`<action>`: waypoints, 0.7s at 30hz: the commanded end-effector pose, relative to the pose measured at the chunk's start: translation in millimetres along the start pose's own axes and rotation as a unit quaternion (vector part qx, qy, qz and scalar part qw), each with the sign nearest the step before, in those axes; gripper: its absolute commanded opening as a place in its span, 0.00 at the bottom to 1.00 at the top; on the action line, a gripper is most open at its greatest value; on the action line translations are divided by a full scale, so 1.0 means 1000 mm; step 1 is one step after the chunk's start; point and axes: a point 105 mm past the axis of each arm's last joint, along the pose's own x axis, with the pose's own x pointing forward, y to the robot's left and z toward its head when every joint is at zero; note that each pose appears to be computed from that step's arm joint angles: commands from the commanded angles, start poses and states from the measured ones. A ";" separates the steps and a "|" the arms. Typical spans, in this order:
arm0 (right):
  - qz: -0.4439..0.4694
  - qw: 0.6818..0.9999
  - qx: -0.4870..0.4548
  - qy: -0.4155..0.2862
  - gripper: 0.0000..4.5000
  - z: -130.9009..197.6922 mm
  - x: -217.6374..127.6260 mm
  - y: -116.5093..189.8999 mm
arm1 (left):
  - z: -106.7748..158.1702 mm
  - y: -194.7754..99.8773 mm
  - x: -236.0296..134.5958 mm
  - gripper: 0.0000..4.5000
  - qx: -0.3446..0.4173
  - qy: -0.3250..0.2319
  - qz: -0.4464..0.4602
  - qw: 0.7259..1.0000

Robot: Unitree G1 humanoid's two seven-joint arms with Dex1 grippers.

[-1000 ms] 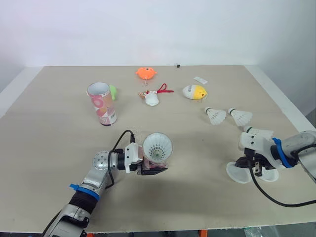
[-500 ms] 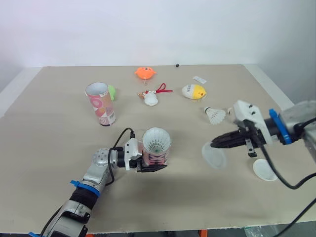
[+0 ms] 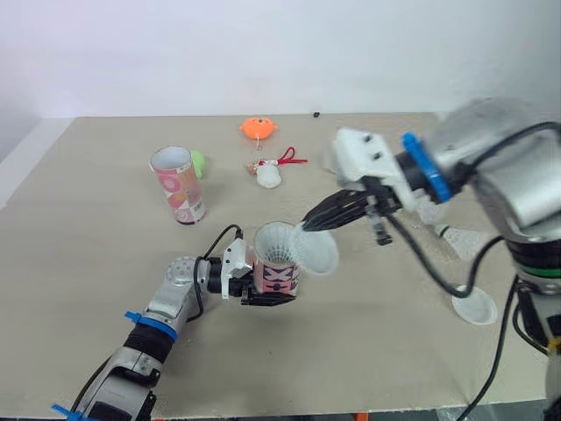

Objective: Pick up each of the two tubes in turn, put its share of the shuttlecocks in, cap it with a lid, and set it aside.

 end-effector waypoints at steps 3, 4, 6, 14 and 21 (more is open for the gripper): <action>0.022 0.998 -0.056 0.002 0.02 0.019 0.009 -0.006 | -0.029 -0.007 -0.002 0.66 -0.036 0.048 0.003 0.998; 0.030 0.998 -0.061 -0.004 0.02 0.023 0.012 -0.006 | -0.028 -0.006 -0.002 0.66 -0.033 0.047 0.004 0.998; 0.042 0.996 -0.076 -0.004 0.02 0.029 0.022 -0.009 | -0.026 -0.004 0.000 0.66 -0.020 0.043 0.010 0.999; 0.024 0.989 -0.143 0.015 0.02 0.036 0.026 -0.023 | -0.023 0.000 0.001 0.66 -0.007 0.036 0.026 0.999; -0.009 0.976 -0.214 0.042 0.02 0.040 0.022 -0.035 | -0.026 0.000 -0.001 0.66 -0.007 0.040 0.031 0.999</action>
